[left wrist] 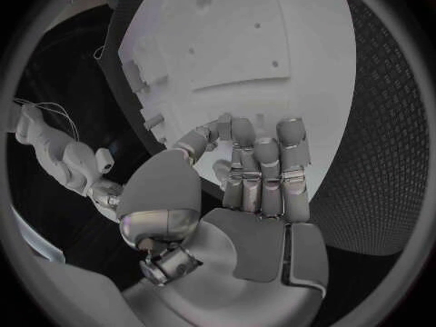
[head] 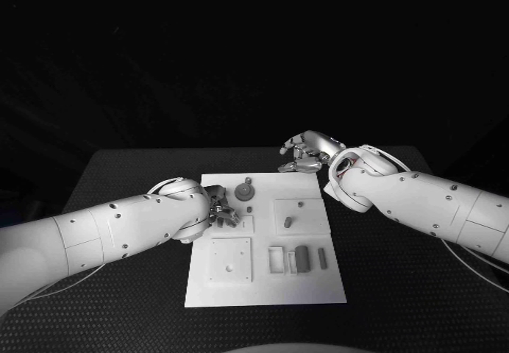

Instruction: Assemble the parts on the task board

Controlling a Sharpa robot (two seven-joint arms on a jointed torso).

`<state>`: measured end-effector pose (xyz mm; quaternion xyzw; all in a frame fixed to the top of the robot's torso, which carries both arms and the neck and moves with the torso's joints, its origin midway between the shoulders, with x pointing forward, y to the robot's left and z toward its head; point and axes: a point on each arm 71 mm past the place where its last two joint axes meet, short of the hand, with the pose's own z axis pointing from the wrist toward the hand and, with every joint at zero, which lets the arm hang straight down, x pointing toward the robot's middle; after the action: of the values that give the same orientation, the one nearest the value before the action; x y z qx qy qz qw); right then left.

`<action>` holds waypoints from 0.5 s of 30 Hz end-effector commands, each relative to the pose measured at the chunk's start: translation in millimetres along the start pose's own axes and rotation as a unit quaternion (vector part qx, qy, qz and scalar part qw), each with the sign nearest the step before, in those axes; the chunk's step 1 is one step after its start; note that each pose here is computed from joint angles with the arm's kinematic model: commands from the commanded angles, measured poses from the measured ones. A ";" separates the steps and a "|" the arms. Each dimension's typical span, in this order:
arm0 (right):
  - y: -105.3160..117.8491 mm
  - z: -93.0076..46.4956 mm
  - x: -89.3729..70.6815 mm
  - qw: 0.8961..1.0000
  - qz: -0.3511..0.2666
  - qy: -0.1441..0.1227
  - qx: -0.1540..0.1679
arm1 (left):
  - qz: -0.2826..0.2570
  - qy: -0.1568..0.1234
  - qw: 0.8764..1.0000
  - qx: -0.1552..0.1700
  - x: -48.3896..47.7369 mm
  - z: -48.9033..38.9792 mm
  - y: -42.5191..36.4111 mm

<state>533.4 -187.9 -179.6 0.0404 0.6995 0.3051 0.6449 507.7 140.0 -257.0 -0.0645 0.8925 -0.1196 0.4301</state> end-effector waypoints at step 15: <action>0.4 -0.3 0.5 1.000 -0.001 0.004 -0.003 | 0.007 0.014 1.000 -0.002 3.5 1.0 0.7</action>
<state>533.4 -188.3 -179.7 0.0406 0.6996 0.3048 0.6450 508.1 139.7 -257.2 -0.0630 0.8929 -0.1189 0.4297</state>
